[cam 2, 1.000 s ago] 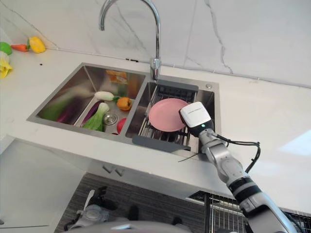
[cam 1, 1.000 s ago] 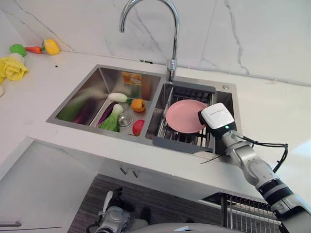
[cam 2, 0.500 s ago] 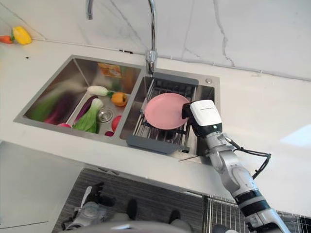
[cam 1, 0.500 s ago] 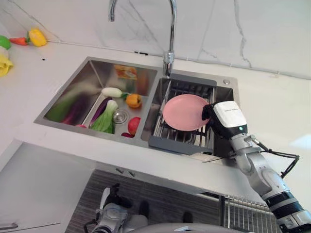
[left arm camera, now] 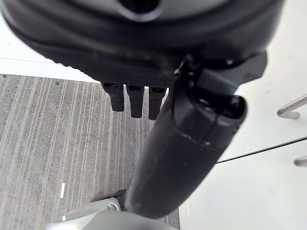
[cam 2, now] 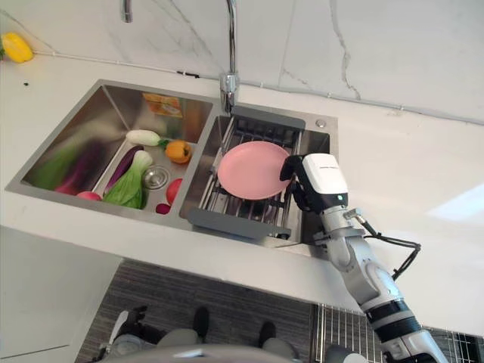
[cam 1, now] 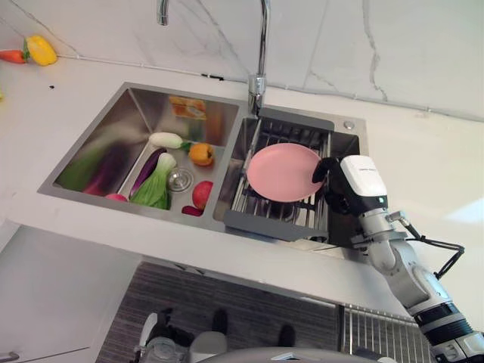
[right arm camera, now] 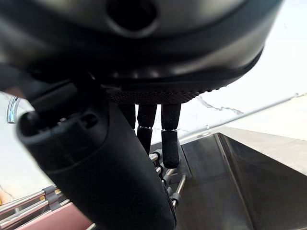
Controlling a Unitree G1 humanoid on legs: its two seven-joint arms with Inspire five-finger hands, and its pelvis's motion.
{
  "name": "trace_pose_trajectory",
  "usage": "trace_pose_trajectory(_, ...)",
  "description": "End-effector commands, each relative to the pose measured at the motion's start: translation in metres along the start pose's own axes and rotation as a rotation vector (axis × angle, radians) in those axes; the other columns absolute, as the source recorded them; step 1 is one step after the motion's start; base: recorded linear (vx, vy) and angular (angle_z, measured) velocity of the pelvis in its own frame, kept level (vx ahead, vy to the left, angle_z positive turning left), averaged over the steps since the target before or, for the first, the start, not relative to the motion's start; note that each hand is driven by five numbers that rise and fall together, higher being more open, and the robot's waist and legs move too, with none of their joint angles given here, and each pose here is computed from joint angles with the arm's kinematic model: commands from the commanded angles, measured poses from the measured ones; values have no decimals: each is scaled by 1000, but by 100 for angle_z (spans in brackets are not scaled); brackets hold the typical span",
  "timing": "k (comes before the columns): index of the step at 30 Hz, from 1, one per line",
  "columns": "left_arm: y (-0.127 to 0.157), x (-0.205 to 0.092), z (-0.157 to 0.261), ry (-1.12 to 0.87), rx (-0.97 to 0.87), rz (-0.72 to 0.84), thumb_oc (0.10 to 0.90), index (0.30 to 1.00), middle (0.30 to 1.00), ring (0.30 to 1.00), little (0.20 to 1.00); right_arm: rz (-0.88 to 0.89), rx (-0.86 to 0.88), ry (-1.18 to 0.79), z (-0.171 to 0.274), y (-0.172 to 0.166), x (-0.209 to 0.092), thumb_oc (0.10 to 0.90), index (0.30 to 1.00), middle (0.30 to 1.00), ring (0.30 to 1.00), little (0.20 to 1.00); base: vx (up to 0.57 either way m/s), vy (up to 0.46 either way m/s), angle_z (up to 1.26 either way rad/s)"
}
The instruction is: Place the dishes in the dishwasher.
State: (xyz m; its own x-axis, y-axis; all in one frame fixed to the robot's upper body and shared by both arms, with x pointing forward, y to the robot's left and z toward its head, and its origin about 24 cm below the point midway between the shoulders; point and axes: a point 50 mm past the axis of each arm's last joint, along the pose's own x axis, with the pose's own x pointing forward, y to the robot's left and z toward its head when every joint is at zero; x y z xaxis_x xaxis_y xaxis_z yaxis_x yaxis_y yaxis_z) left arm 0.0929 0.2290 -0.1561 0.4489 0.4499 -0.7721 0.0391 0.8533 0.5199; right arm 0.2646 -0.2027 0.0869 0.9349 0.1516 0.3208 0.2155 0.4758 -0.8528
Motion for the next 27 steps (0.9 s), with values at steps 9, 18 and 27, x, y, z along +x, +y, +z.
trace_pose_trajectory(9, -13, -5, -15, 73, 54, -52, 800, 900, 900, 900, 900, -447, 488, -94, 29, -85, 22, 800, 900, 900, 900, 900, -1, -3, -1)
trace_pose_trajectory(18, -13, -4, -15, 81, 47, -90, 800, 900, 900, 900, 900, -368, 479, -69, 17, -92, 21, 800, 900, 900, 900, 900, -1, -5, -7)
trace_pose_trajectory(27, -12, -4, -16, 80, 38, -76, 800, 900, 900, 900, 900, -455, 542, -196, 39, -102, 15, 800, 900, 900, 900, 900, 1, -5, 3)
